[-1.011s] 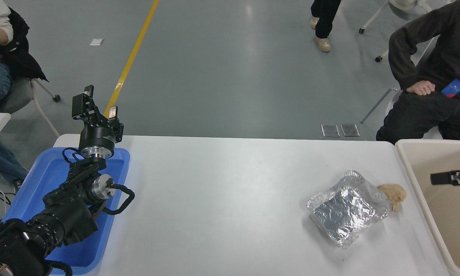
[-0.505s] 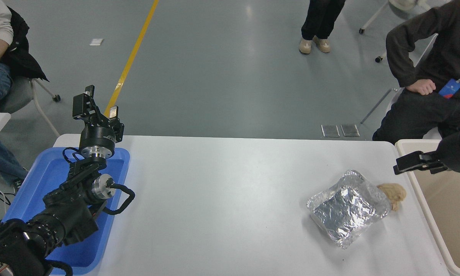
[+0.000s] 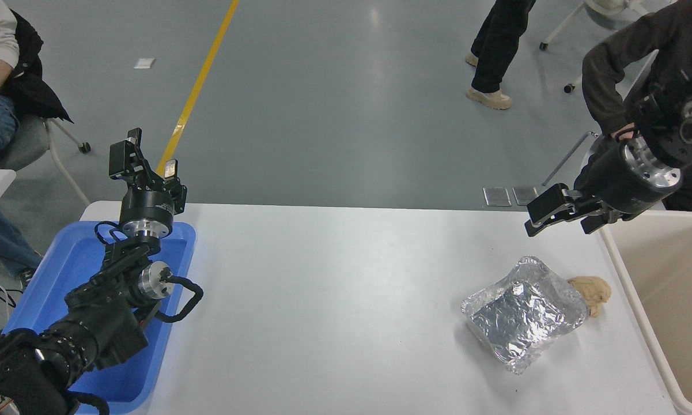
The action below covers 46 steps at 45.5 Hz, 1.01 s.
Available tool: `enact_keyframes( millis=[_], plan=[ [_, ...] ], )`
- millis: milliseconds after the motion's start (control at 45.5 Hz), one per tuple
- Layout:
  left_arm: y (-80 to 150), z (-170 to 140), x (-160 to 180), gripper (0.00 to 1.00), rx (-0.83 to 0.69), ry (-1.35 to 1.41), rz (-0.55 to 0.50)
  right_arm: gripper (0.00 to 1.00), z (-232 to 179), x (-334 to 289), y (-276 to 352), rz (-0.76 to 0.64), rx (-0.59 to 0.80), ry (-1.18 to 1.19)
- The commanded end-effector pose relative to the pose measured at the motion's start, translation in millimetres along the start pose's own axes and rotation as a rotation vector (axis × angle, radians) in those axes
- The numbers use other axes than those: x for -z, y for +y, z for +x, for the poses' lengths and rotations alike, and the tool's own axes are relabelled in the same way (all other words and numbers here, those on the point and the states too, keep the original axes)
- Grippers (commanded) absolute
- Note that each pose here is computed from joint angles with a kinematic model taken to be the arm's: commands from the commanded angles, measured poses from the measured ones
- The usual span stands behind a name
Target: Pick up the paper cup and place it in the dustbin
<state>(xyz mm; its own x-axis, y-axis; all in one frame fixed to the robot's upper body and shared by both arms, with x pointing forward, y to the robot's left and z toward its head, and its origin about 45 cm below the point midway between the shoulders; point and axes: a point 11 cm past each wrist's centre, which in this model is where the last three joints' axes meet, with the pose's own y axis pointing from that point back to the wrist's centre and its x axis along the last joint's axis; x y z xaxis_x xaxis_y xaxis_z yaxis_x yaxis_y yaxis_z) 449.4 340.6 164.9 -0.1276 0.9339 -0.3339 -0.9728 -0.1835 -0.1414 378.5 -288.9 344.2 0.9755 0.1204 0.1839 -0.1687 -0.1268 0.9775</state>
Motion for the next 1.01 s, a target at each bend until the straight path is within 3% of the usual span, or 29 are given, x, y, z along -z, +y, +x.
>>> enact_keyframes(
  millis=[0,396,989],
  plan=[
    [0.4,0.6,0.3,1.00,-0.001,-0.001,0.001,1.00,7.1,29.1,25.2,0.021,-0.007,-0.019],
    [0.4,0.6,0.3,1.00,-0.001,-0.001,0.001,1.00,8.4,74.8,33.1,0.112,-0.012,-0.070],
    [0.4,0.6,0.3,1.00,-0.001,-0.001,0.001,1.00,26.1,104.0,25.3,0.076,-0.031,0.018]
  ],
)
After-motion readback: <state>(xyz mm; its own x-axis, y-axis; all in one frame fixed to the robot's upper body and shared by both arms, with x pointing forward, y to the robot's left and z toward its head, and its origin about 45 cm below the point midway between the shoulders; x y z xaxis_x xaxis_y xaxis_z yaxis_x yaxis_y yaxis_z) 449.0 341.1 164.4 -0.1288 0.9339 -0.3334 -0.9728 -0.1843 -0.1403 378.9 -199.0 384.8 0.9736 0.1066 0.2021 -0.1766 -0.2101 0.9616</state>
